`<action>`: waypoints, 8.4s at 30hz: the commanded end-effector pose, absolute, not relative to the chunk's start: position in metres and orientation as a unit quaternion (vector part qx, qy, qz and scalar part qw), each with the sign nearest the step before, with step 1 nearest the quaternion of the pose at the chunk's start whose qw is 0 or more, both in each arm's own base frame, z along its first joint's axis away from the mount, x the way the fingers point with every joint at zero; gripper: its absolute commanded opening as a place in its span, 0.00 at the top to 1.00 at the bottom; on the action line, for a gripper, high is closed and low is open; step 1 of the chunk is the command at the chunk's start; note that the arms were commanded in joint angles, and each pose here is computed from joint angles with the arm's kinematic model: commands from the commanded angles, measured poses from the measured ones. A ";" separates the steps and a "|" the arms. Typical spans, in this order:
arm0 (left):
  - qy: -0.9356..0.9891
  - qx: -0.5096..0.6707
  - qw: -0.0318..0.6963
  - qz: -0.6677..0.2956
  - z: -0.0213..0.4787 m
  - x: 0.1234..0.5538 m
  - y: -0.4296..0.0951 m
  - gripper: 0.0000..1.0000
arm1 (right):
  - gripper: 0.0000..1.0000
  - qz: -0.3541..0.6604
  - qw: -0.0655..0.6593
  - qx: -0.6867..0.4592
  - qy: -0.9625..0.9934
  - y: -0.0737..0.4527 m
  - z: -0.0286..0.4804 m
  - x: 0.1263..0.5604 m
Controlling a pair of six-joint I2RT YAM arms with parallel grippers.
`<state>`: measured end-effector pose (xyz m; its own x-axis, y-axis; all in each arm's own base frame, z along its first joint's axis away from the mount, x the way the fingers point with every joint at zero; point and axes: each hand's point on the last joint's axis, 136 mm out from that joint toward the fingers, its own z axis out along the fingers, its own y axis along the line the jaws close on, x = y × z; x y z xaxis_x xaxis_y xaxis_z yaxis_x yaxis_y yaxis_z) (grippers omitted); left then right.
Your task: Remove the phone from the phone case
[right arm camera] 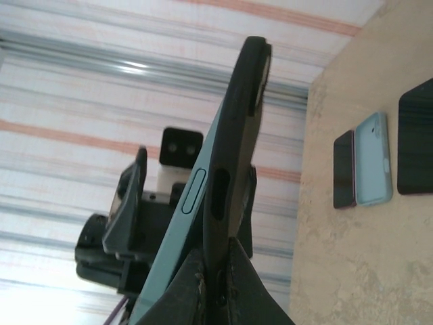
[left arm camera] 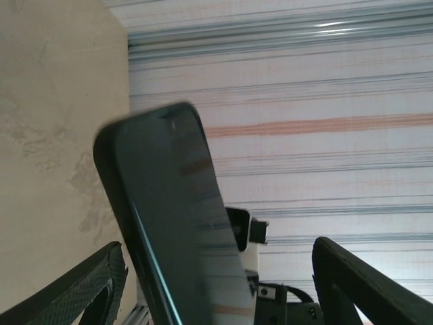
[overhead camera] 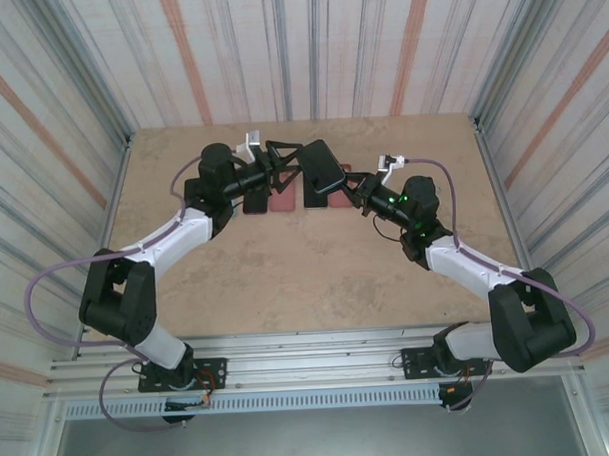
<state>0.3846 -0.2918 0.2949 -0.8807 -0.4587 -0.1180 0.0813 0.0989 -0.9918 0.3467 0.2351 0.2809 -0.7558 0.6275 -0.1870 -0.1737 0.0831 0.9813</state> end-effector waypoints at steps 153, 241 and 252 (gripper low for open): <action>0.596 -0.143 0.215 -0.760 0.369 0.298 -0.403 1.00 | 1.00 0.502 0.547 0.174 0.647 0.247 0.272 0.400; 0.810 -0.208 0.086 -0.542 0.086 0.464 -0.513 0.62 | 1.00 0.379 0.430 0.309 0.759 0.013 0.145 0.419; 0.834 -0.193 0.072 -0.511 0.098 0.451 -0.513 0.42 | 1.00 0.382 0.424 0.312 0.760 0.014 0.142 0.420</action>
<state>0.4556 -0.5079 0.0545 -0.8955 -0.4309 0.1113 -0.3026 0.4062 -0.8622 0.4202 0.0134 0.1453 -0.4417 0.7880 -0.4289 0.1456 0.5347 0.8324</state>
